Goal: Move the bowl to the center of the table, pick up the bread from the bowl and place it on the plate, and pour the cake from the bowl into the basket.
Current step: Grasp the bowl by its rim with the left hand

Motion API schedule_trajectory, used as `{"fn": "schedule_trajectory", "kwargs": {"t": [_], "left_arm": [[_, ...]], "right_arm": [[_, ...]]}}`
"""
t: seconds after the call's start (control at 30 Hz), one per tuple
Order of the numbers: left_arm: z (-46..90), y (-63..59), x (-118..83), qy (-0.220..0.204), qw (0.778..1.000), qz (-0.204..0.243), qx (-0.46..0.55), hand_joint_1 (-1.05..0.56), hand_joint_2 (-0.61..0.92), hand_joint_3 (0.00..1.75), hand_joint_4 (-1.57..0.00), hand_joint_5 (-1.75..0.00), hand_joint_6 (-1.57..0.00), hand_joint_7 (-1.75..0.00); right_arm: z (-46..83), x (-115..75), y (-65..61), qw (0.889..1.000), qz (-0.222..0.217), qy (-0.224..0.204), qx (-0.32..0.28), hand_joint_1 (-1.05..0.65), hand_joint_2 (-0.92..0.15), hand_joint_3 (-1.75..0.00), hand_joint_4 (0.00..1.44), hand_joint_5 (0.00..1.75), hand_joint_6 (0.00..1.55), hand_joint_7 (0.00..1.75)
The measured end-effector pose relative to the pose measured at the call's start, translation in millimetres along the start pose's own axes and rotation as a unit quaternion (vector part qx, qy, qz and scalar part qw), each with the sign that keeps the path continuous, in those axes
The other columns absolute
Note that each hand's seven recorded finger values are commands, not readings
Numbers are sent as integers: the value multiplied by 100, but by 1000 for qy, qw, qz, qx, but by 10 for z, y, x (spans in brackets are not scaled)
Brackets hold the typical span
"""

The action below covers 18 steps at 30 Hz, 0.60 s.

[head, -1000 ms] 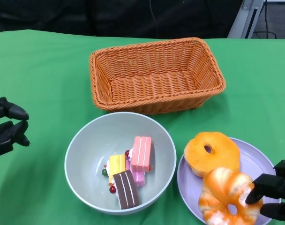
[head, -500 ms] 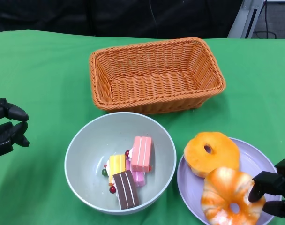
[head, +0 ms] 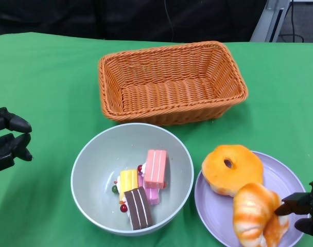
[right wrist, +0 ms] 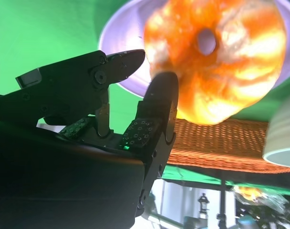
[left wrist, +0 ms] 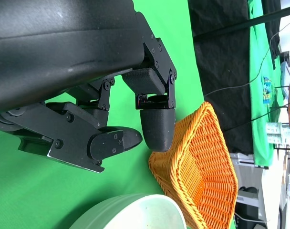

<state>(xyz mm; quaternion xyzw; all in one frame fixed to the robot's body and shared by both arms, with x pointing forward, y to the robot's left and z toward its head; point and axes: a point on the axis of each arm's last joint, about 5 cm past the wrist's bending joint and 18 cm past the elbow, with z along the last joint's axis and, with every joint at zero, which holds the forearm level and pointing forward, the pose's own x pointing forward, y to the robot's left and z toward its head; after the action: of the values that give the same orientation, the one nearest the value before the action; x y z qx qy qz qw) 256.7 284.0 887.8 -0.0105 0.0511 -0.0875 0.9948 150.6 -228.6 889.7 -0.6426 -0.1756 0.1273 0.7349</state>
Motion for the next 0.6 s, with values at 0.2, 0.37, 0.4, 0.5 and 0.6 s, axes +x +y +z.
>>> {"fn": "schedule_trajectory", "kwargs": {"t": [0.2,0.37,0.4,0.5,0.6], "left_arm": [[-1,0,-1,-1,1000,0,1,-8,75,65,-72,-152,-75,-122],[-1,2,-2,0,1000,0,1,-8,76,65,-71,-152,-75,-120],[0,4,-2,0,1000,0,1,-8,76,65,-71,-152,-75,-120],[3,8,-4,0,1000,0,2,-8,76,64,-71,-152,-75,-121],[3,7,-3,1,1000,0,3,-8,78,63,-71,-151,-75,-120]], "right_arm": [[56,-3,-75,1000,-8,20,-19,-36,-87,0,67,0,56,0],[75,-15,-84,999,-10,24,-19,-42,-85,0,61,0,52,0],[79,-15,-86,999,-11,23,-19,-43,-85,0,60,0,52,0],[96,-14,-81,999,-23,26,-7,-42,-85,0,60,0,57,2],[110,-10,-74,999,-38,30,5,-42,-87,-1,65,3,65,5]]}}
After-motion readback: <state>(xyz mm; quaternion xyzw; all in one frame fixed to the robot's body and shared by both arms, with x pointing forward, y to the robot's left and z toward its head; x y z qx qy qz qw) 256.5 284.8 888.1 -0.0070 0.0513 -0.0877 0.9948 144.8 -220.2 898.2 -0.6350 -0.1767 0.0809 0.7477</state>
